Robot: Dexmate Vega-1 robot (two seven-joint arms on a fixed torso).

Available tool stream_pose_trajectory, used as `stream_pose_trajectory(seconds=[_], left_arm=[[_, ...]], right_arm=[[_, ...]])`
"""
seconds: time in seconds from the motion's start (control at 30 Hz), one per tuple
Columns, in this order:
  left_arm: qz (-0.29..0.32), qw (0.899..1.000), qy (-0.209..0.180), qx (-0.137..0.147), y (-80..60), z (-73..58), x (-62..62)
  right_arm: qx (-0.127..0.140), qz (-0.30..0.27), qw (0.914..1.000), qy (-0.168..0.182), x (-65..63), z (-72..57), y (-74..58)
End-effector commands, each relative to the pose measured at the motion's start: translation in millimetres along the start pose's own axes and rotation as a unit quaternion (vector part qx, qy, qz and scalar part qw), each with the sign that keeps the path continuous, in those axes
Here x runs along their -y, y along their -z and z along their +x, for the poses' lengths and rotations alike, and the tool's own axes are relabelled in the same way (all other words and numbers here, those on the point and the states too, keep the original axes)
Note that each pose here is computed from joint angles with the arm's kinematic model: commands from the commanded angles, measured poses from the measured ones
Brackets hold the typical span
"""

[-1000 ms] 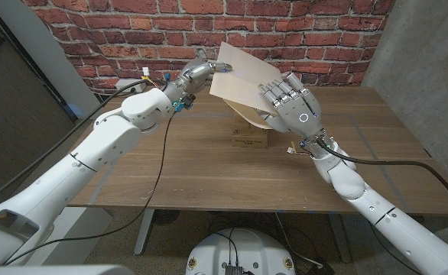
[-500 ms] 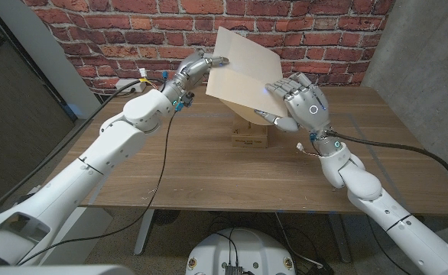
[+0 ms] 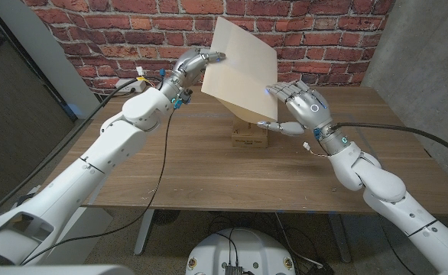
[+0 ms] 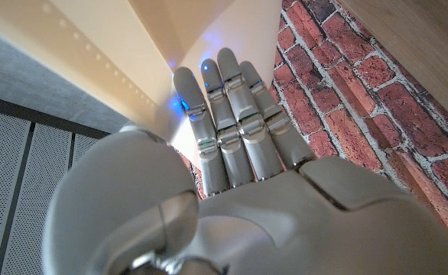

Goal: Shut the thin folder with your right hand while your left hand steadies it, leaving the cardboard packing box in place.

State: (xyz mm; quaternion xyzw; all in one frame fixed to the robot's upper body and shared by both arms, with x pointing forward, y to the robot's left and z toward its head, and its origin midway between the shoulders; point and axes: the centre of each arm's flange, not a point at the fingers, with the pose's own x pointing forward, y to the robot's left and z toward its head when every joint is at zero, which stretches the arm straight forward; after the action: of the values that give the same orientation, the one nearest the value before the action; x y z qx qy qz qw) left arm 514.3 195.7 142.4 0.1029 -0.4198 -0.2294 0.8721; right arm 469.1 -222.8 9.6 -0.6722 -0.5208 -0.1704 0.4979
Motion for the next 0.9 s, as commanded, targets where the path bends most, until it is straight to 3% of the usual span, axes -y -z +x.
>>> stream_pose_trajectory(seconds=[0.03,0.17,0.27,0.3,0.33,0.37,0.4,0.43,0.47,0.5,0.63,0.73,0.77,0.9], left_arm=[[0.004,1.000,0.016,0.019,-1.7,3.6,-1.2],[0.011,0.998,0.039,0.039,-3.0,6.7,-1.3],[0.016,0.996,0.063,0.060,-4.2,10.5,-1.8],[0.020,0.995,0.075,0.070,-5.0,12.8,-2.3],[0.021,0.994,0.082,0.075,-5.3,13.8,-2.4],[0.021,0.993,0.082,0.076,-5.3,13.8,-2.4],[0.023,0.992,0.092,0.080,-5.6,15.7,-2.5],[0.024,0.992,0.094,0.082,-5.7,16.2,-2.6],[0.024,0.992,0.094,0.082,-5.7,16.2,-2.6],[0.028,0.991,0.097,0.083,-6.0,16.9,-2.6],[0.028,0.990,0.106,0.088,-6.3,18.1,-2.1],[0.027,0.989,0.111,0.090,-6.3,19.2,-0.8],[0.025,0.989,0.113,0.091,-6.3,19.5,-0.5],[0.024,0.989,0.111,0.097,-5.2,19.0,-0.5]], right_arm=[[-0.034,0.264,0.9480,-0.174,-19.0,-3.8,24.5],[-0.049,0.377,0.9043,-0.194,-29.7,-5.6,37.1],[-0.046,0.445,0.8688,-0.212,-38.5,-5.9,43.4],[-0.045,0.481,0.8469,-0.222,-44.5,-6.2,46.1],[-0.042,0.501,0.8334,-0.229,-47.9,-6.1,47.6],[-0.041,0.503,0.8326,-0.229,-47.9,-6.1,47.6],[-0.040,0.530,0.8124,-0.239,-53.5,-6.6,49.4],[-0.037,0.543,0.8021,-0.246,-56.4,-6.5,50.5],[-0.036,0.544,0.8015,-0.246,-56.4,-6.5,50.5],[-0.029,0.572,0.7767,-0.261,-62.8,-6.1,52.7],[-0.007,0.625,0.7222,-0.295,-75.3,-5.1,57.1],[0.003,0.672,0.6762,-0.302,-88.5,-6.0,59.4],[0.008,0.683,0.6635,-0.306,-92.2,-6.3,60.2],[0.015,0.722,0.6268,-0.292,-99.5,-8.9,62.9]])
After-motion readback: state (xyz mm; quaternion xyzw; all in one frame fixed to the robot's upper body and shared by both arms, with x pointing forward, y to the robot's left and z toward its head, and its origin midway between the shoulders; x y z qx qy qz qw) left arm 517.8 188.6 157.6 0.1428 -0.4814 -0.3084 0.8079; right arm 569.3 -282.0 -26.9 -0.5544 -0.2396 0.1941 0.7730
